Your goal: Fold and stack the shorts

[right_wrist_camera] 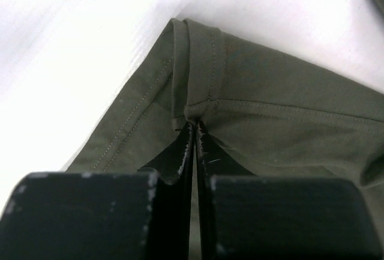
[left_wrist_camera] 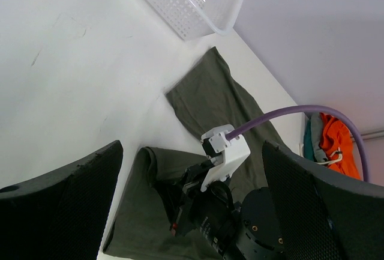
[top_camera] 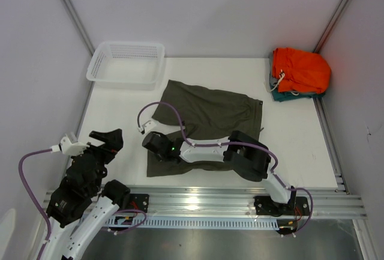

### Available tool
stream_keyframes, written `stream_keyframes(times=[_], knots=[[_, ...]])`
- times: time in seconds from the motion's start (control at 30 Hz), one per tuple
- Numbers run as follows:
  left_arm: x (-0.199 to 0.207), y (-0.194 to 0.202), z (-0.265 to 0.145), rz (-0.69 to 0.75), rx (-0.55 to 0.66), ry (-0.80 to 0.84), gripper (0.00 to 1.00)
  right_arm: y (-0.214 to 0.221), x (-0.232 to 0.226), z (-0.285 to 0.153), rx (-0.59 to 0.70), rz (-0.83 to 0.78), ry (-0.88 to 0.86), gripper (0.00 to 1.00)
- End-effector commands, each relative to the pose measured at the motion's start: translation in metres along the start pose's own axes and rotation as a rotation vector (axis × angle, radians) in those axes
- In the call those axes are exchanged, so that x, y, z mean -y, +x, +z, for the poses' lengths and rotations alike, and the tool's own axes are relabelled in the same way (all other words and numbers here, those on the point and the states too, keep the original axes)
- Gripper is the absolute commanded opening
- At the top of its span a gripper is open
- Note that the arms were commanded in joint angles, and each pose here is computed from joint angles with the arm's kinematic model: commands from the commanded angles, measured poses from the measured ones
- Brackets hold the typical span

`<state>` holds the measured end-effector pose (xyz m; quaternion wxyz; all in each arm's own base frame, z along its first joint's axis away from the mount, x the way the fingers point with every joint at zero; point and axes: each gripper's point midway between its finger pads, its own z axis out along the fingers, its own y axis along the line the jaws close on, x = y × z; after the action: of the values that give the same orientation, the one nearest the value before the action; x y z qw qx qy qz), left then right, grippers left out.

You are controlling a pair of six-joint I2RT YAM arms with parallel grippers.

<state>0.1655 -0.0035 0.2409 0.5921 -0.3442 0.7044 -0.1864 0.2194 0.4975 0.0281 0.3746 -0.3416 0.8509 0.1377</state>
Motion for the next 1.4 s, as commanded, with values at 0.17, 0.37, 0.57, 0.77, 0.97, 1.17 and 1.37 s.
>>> stream_keyframes(times=[0.17, 0.37, 0.57, 0.77, 0.97, 1.17, 1.37], knots=[[0.003, -0.013, -0.006, 0.002, 0.036, 0.013, 0.99, -0.039, 0.008, -0.009, 0.077, 0.027, -0.023, 0.00], [0.003, -0.014, -0.007, 0.004, 0.038, 0.017, 0.99, -0.073, 0.023, -0.011, 0.158, -0.033, -0.006, 0.00], [0.002, -0.011, -0.007, 0.002, 0.027, 0.019, 0.99, -0.099, 0.034, -0.006, 0.216, -0.079, 0.015, 0.00], [0.003, -0.011, -0.006, 0.006, 0.028, 0.020, 0.99, -0.118, 0.034, 0.000, 0.277, -0.088, 0.009, 0.00], [0.003, -0.005, -0.003, 0.012, 0.014, 0.021, 0.99, -0.137, 0.029, 0.023, 0.371, -0.126, -0.009, 0.00], [0.004, -0.006, -0.004, 0.018, 0.012, 0.029, 0.99, -0.156, 0.032, 0.040, 0.460, -0.145, -0.025, 0.10], [0.004, -0.008, -0.005, 0.018, 0.018, 0.029, 0.99, -0.173, 0.061, 0.031, 0.486, -0.025, -0.029, 0.73]])
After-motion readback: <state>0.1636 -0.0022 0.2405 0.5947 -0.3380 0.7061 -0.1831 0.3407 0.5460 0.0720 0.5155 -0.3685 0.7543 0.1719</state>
